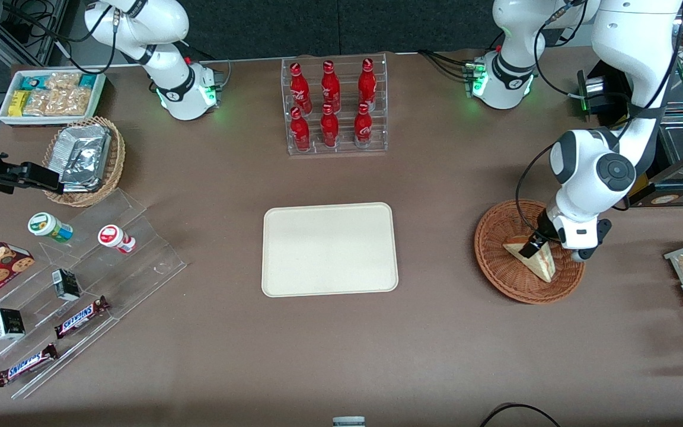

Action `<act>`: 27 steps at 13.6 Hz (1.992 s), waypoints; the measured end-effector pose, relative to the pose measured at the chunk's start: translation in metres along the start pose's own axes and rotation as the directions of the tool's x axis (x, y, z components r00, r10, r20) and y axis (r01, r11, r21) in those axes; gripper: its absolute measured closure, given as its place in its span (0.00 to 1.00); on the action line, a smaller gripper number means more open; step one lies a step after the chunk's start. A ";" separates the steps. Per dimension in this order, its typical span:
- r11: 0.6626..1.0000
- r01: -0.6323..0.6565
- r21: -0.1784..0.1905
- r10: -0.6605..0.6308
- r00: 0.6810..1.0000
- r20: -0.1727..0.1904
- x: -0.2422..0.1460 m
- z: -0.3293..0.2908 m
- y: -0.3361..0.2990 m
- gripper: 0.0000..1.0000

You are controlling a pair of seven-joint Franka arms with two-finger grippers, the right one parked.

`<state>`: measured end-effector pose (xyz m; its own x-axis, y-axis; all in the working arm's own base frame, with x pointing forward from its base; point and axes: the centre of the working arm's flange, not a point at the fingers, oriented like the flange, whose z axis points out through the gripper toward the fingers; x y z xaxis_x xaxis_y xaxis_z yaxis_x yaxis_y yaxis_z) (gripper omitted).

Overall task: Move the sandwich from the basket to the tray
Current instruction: 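Lower the left gripper onto the sandwich and close it, then lift the sandwich and carry it with the left gripper over the tray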

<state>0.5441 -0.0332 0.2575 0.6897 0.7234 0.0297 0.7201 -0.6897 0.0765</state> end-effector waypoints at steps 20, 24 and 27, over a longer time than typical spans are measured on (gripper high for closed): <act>0.928 -0.370 0.043 0.368 0.929 0.035 -0.175 -0.172 0.181 0.86; 0.862 -0.504 0.059 0.502 0.864 0.049 -0.278 -0.127 0.242 0.86; 0.808 -0.586 0.061 0.585 0.810 0.028 -0.337 -0.077 0.270 0.86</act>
<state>0.5004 -0.4609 0.3451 0.9825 0.1815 0.0410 0.1823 -0.9831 -0.0166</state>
